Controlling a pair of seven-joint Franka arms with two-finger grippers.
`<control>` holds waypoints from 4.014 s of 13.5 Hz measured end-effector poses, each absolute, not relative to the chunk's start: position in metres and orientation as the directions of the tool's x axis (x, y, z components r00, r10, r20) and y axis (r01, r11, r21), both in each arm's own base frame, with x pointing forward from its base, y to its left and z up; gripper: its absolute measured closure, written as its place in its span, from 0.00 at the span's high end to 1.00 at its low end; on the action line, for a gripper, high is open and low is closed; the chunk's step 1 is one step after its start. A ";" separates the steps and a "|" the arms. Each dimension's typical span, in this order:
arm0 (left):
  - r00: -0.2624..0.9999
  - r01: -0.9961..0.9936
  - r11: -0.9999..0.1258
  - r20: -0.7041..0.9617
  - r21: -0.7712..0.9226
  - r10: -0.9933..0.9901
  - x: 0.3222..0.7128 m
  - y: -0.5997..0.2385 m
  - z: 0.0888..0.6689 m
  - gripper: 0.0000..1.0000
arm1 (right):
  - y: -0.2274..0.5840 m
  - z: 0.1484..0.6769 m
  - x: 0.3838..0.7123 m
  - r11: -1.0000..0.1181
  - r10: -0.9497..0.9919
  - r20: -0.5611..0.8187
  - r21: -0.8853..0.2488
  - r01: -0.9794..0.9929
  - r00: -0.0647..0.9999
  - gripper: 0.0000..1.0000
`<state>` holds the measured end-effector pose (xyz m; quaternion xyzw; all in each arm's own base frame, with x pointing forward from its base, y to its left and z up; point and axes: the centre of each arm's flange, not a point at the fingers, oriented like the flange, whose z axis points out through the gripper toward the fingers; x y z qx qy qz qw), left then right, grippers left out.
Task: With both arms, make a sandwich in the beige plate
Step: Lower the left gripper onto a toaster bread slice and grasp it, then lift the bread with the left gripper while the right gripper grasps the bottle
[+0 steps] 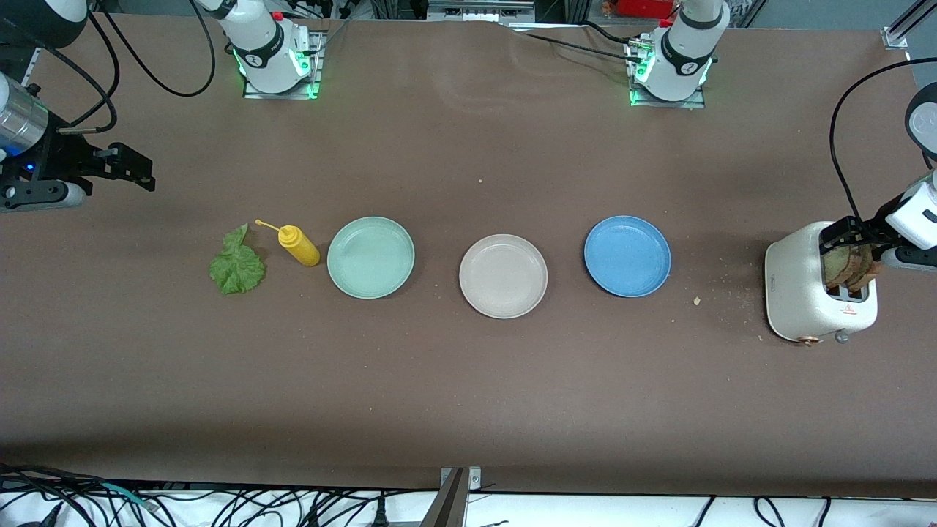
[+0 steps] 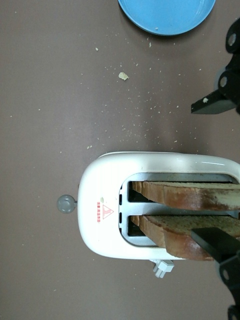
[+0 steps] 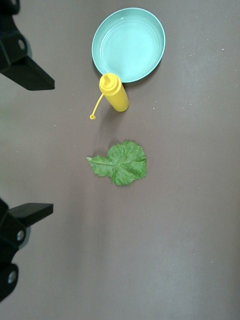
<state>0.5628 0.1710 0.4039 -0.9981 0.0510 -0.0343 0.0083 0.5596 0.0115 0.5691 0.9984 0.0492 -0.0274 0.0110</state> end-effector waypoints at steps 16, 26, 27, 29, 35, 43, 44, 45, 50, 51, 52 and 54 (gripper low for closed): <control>0.990 -0.128 -0.992 0.058 -0.018 -0.129 0.556 0.199 0.369 0.56 | 0.008 0.565 0.561 -0.996 0.084 -0.067 0.019 0.086 0.994 1.00; 0.985 -0.153 -0.988 0.073 -0.025 -0.154 0.565 0.197 0.386 0.11 | 0.006 0.563 0.562 -0.997 0.077 -0.069 0.019 0.078 0.995 1.00; 0.985 -0.159 -0.987 0.071 -0.023 -0.160 0.568 0.197 0.395 0.11 | 0.006 0.562 0.562 -0.997 0.076 -0.069 0.019 0.078 0.995 1.00; 0.983 -0.167 -0.986 0.068 -0.021 -0.168 0.575 0.196 0.415 0.11 | 0.004 0.561 0.563 -0.997 0.074 -0.073 0.019 0.075 0.995 1.00; 0.975 -0.216 -0.976 0.055 -0.012 -0.216 0.593 0.172 0.462 0.09 | 0.004 0.524 0.576 -0.997 0.075 -0.140 0.015 0.078 0.987 1.00; 0.932 -0.356 -0.925 -0.025 0.134 -0.363 0.606 0.054 0.483 0.09 | -0.013 0.511 0.578 -0.980 0.197 -0.118 -0.012 0.197 0.973 1.00; 0.928 -0.362 -0.912 -0.023 0.193 -0.373 0.606 0.035 0.478 0.09 | -0.023 0.502 0.578 -0.966 0.259 -0.095 -0.051 0.255 0.961 1.00; 0.927 -0.357 -0.896 -0.017 0.264 -0.375 0.608 0.017 0.471 0.09 | -0.034 0.490 0.576 -0.944 0.320 -0.064 -0.104 0.313 0.945 1.00; 0.941 -0.231 -0.806 -0.086 0.545 -0.328 0.618 -0.075 0.403 0.09 | -0.068 0.423 0.554 -0.780 0.560 0.102 -0.268 0.565 0.822 1.00; 0.942 -0.205 -0.793 -0.105 0.574 -0.320 0.619 -0.094 0.394 0.09 | -0.069 0.411 0.549 -0.739 0.589 0.150 -0.300 0.604 0.794 1.00; 0.943 -0.175 -0.781 -0.125 0.600 -0.308 0.621 -0.114 0.388 0.09 | -0.071 0.396 0.543 -0.689 0.616 0.210 -0.323 0.648 0.760 1.00; 0.944 -0.110 -0.749 -0.167 0.654 -0.285 0.623 -0.155 0.376 0.09 | -0.072 0.362 0.528 -0.589 0.654 0.330 -0.343 0.732 0.681 1.00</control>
